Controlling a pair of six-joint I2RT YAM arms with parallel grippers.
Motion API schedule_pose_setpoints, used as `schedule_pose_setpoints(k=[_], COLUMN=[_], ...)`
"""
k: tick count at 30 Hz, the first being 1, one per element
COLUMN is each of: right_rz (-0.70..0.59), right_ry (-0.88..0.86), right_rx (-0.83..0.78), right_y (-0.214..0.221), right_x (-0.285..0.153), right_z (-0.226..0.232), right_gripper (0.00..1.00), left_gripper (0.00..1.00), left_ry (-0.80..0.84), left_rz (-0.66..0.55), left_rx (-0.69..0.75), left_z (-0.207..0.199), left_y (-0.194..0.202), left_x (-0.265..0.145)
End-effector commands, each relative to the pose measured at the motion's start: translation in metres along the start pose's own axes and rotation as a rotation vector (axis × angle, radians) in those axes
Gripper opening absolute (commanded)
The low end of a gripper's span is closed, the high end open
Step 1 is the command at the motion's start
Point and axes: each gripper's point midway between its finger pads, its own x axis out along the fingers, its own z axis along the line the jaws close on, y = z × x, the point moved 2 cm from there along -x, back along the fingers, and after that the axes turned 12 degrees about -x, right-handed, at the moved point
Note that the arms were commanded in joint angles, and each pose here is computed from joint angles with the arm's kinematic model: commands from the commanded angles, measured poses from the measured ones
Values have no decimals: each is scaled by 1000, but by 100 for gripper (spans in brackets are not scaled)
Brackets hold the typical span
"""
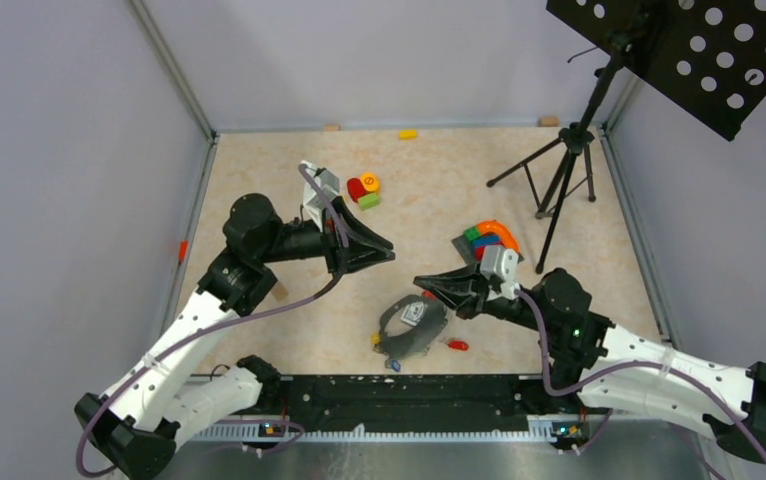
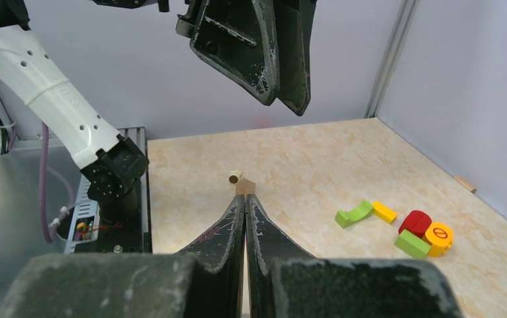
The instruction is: Remove the keys from the keyring
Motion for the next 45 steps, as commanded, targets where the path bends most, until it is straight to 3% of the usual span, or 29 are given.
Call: schedule_pose_setpoints(k=[1,5,7,16,21,25,32,37,42,45], right_rz=[-70,19,51,333,499,562,572,566,583,628], right_ry=[7,50,85,447,685,800,841,844,714,521], right_rx=[-9,20,46,293,393,453,500,510,477,469], right_y=[-34,-16,-7,54,86,95,100,98,104,117], right_x=[1,-3,-7,-48,-82,-100,-114,-119,-113,-100], right_z=[-5,-9,-12,-39,-51,-54,-51,-50,-36,-10], right_gripper=[0,0,0,0,0,0,0,1,7,11], left_gripper=[32,33,38,46,36,40,49,53,53,55], left_ry=[-5,-43,-73,-289,-351,-449,-570,-606,-654,-712], left_rz=[-43,-42,-43,-31,36,133,313,401,429,381], left_rx=[41,24,13,-94,-237,-265,-286,-283,-282,-292], left_z=[-6,2,9,56,85,101,111,111,113,116], left_y=[-8,-2,2,27,69,116,191,224,235,229], left_x=[-3,-4,-5,-9,-5,6,29,43,46,38])
